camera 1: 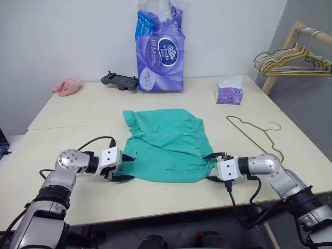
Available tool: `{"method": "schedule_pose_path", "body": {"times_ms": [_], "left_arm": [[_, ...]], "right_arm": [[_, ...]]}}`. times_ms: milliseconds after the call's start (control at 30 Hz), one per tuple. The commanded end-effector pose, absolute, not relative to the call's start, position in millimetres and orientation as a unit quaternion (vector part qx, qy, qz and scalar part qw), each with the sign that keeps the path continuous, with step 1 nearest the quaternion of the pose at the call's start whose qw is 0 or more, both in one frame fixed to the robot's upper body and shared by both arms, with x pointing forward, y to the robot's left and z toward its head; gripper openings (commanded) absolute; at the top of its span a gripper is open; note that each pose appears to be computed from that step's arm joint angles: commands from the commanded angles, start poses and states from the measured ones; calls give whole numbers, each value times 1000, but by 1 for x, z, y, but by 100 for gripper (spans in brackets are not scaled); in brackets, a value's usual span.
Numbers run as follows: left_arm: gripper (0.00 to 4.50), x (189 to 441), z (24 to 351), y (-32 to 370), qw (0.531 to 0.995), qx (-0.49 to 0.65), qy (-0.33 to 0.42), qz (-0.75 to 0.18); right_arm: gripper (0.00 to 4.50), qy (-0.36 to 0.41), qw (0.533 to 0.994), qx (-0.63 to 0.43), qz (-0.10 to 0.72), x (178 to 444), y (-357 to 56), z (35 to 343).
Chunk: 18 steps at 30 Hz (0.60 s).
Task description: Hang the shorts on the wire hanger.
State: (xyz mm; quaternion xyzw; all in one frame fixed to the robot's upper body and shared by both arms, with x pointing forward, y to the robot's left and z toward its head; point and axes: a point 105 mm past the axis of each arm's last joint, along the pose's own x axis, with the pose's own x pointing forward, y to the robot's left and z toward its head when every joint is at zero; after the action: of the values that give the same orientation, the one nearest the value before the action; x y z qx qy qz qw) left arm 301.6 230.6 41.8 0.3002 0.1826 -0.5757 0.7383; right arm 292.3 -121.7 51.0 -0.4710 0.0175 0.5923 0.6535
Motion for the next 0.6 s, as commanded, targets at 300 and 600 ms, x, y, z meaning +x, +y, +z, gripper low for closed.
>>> {"method": "schedule_pose_path", "body": {"times_ms": [300, 600], "left_arm": [[2, 299, 35, 237, 734, 297, 209, -574], [2, 301, 54, 228, 742, 291, 181, -577]], "right_arm": [[0, 2, 659, -471, 586, 296, -120, 61], [0, 18, 669, -461, 583, 287, -132, 74]]}}
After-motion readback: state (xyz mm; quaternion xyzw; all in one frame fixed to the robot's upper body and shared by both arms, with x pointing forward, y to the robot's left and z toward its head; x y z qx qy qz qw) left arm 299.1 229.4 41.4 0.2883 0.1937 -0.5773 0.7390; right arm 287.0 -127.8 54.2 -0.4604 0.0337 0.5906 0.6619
